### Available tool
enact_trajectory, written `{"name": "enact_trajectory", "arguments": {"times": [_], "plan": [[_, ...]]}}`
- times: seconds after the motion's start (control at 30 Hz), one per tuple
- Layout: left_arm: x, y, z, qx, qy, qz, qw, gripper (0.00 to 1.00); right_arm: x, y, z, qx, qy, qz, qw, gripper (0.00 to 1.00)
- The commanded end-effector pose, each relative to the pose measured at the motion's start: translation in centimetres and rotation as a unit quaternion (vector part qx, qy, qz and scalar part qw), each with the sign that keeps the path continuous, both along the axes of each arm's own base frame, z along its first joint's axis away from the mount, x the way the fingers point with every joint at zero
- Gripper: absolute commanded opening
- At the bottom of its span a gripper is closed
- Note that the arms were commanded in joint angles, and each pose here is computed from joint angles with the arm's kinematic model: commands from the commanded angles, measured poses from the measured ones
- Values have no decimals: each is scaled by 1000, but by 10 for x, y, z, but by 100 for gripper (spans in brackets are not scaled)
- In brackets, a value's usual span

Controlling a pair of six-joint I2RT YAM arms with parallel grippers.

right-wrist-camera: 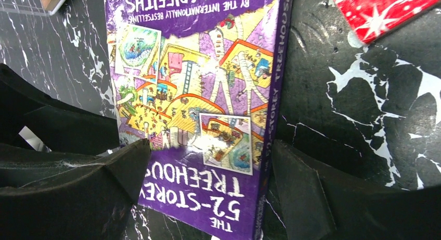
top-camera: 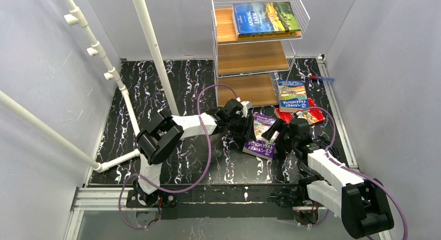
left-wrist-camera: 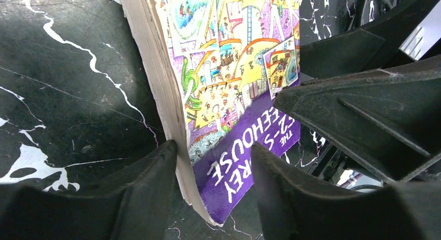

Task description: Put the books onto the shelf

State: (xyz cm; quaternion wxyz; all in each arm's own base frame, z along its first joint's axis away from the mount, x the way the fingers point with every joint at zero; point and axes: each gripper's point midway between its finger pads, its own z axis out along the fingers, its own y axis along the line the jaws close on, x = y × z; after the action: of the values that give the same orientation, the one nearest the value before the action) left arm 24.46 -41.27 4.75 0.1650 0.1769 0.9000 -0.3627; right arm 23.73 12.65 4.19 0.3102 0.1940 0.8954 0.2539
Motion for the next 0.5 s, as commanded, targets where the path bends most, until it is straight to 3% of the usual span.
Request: {"name": "enact_trajectory", "arguments": {"times": [0.0,0.2,0.37,0.43,0.47], "plan": [[-12,-28,29,-57,-3,-30,998,48,-20,-5,-24,-13,39,11,999,96],[-19,-38,32,-69,25,-29,997,33,-22,1,-26,5,47,11,999,97],[-18,-34,40,-76,20,-12,997,12,-22,7,-25,25,46,15,999,98],[-19,-32,42,-81,18,-11,996,0,-23,13,-23,46,45,22,998,99],[-19,-31,44,-84,20,-11,996,0,-23,14,-22,49,46,23,997,99]]}}
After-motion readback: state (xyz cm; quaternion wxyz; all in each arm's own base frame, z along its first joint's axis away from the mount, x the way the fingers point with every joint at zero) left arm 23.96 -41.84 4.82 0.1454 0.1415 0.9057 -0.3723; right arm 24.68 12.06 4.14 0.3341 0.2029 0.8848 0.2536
